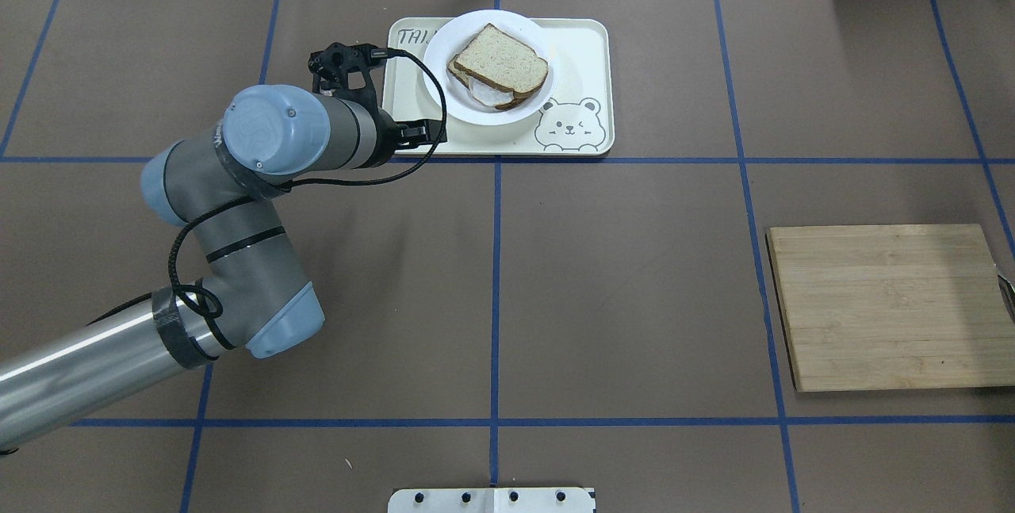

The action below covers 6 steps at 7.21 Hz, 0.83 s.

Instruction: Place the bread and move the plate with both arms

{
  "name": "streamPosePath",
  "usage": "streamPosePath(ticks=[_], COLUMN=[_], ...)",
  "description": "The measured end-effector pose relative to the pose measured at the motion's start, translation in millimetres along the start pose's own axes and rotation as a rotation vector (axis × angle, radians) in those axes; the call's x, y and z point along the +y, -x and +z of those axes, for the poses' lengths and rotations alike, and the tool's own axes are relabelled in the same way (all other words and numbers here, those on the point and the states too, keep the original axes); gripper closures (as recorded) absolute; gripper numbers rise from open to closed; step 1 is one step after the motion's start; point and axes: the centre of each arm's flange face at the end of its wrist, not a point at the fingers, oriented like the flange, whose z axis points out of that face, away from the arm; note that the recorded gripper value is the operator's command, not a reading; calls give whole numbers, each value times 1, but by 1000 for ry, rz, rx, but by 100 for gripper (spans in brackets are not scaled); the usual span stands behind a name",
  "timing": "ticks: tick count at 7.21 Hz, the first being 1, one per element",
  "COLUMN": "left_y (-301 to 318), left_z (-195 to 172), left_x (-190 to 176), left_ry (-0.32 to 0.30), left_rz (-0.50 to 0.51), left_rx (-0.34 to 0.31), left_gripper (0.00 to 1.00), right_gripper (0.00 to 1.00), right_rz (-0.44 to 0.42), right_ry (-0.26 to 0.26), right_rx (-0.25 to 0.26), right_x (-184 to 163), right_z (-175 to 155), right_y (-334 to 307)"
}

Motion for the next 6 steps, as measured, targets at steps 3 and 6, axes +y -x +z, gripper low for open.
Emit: streamPosePath(ticks=[3, 6], left_y=[112, 322], left_z=[-49, -109], left_x=[-50, -103], left_ry=[171, 336], left_rz=[444, 479], left_rx=[-198, -201], left_gripper=[2, 2], right_gripper=[0, 0], right_rz=[3, 3], right_ry=[0, 1], right_rx=[-2, -6], right_x=[0, 0], right_z=[0, 1], right_y=[0, 0])
